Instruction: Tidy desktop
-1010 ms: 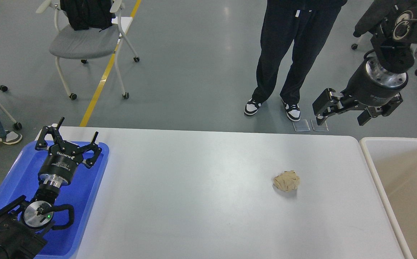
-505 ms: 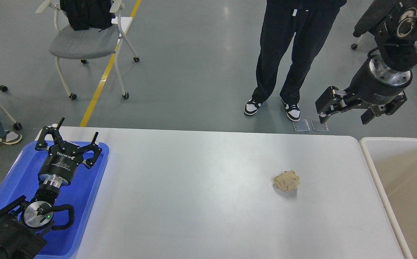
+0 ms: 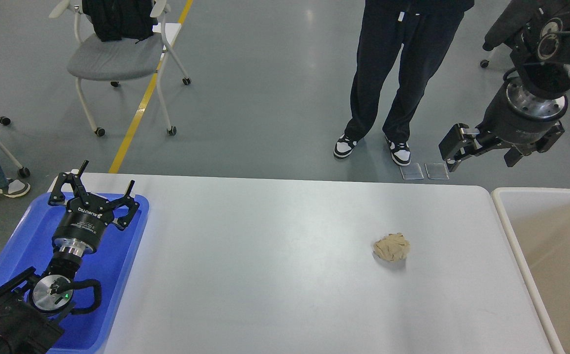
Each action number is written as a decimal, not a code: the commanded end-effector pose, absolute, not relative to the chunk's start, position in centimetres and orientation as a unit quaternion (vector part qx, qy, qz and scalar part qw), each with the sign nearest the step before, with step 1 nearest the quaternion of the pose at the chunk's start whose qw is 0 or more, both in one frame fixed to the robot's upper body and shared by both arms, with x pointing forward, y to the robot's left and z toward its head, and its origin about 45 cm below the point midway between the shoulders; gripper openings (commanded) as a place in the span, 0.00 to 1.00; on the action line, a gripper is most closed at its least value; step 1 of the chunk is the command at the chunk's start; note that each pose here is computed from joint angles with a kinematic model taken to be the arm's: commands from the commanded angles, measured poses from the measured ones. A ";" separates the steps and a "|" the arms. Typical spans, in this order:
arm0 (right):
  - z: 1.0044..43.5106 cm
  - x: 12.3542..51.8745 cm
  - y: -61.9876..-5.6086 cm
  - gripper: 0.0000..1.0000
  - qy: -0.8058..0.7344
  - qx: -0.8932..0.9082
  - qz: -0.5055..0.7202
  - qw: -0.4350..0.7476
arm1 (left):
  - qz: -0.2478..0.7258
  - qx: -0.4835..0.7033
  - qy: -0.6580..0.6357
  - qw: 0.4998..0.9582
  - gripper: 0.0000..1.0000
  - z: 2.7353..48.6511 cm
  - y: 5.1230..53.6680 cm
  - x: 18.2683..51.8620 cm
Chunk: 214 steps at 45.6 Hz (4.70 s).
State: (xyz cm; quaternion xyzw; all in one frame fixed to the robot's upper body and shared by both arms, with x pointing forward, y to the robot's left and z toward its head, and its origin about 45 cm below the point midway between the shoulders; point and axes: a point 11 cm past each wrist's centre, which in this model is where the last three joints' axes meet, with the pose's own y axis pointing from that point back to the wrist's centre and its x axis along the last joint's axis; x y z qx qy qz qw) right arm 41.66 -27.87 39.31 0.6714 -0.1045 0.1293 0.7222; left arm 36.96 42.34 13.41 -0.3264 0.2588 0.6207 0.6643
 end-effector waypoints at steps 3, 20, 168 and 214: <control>39.2 41.7 -28.0 1.00 -0.103 0.668 0.132 0.725 | 0.620 -0.326 0.259 0.665 0.99 13.4 42.3 37.0; 38.9 41.7 -27.6 1.00 -0.097 0.670 0.131 0.724 | 0.620 -0.327 0.259 0.664 0.99 13.4 42.3 37.0; 28.5 43.5 -24.3 1.00 -0.106 0.695 0.121 0.701 | 0.621 -0.327 0.259 0.664 0.99 13.4 42.4 36.9; 18.6 42.2 -21.1 1.00 -0.121 0.715 0.137 0.675 | 0.621 -0.327 0.259 0.664 0.99 13.4 42.4 36.9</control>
